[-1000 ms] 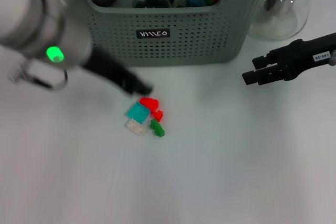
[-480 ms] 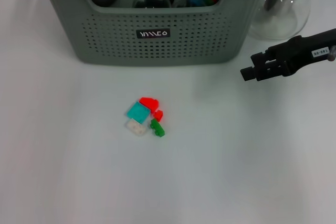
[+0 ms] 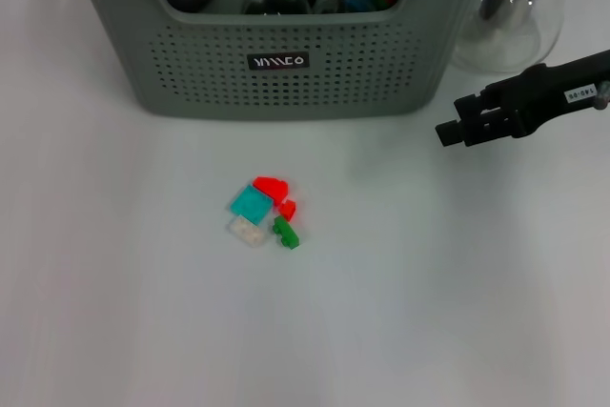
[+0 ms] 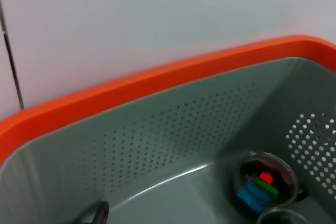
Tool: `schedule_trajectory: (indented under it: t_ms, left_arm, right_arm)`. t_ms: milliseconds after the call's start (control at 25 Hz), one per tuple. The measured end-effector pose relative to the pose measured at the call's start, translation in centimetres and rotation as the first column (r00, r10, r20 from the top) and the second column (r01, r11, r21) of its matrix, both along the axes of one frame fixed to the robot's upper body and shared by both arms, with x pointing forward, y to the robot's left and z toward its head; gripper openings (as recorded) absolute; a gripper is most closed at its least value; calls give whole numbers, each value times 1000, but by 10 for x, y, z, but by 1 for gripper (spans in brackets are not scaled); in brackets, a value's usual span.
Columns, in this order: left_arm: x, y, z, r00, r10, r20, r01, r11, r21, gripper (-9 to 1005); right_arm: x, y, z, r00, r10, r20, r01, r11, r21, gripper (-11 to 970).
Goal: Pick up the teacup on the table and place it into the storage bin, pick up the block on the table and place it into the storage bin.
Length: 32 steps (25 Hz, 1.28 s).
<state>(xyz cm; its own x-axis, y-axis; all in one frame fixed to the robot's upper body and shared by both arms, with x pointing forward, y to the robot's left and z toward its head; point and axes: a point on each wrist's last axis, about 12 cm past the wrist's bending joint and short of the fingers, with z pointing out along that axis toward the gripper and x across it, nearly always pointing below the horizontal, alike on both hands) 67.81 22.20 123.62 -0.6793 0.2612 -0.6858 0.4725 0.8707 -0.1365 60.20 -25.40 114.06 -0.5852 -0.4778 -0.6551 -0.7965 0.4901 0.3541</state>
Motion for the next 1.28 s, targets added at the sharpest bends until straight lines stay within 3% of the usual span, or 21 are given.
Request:
schedule_trajectory:
  t_ms: [240, 440, 600, 720, 880, 1000, 1160, 1280]
  left_arm:
    - [-1, -1, -1, 1000, -3, 4, 3, 1000, 0, 439]
    - [-2, -3, 2, 1000, -11, 5, 11, 1000, -4, 674]
    - [-10, -2, 17, 998, -42, 47, 44, 998, -39, 765]
    - [-31, -2, 39, 982, -140, 123, 153, 983, -100, 811]
    - [-72, -5, 59, 899, -366, 240, 406, 902, -147, 809]
    - [-102, -5, 59, 817, -505, 278, 553, 823, -130, 807]
    - [-134, -11, 37, 735, -657, 168, 676, 730, -99, 805]
    - [-143, -13, 12, 741, -670, 40, 671, 738, -74, 803]
  right_arm:
    - [0, 0, 0, 1000, -3, -7, 3, 1000, -2, 656]
    - [0, -1, 0, 1000, -2, -7, 2, 1000, -4, 655]
    - [0, -1, 0, 1000, -1, -4, 1, 1000, -5, 655]
    - [0, -1, 0, 1000, 2, 0, -2, 1000, -6, 656]
    - [1, -2, 1, 1000, -1, 3, 1, 1000, -6, 656]
    - [1, -2, 1, 1000, -3, 4, 3, 1000, -5, 656]
    - [1, -4, 1, 1000, -7, 7, 7, 1000, -7, 656]
    - [1, -4, 0, 1000, -13, 9, 13, 1000, -7, 656]
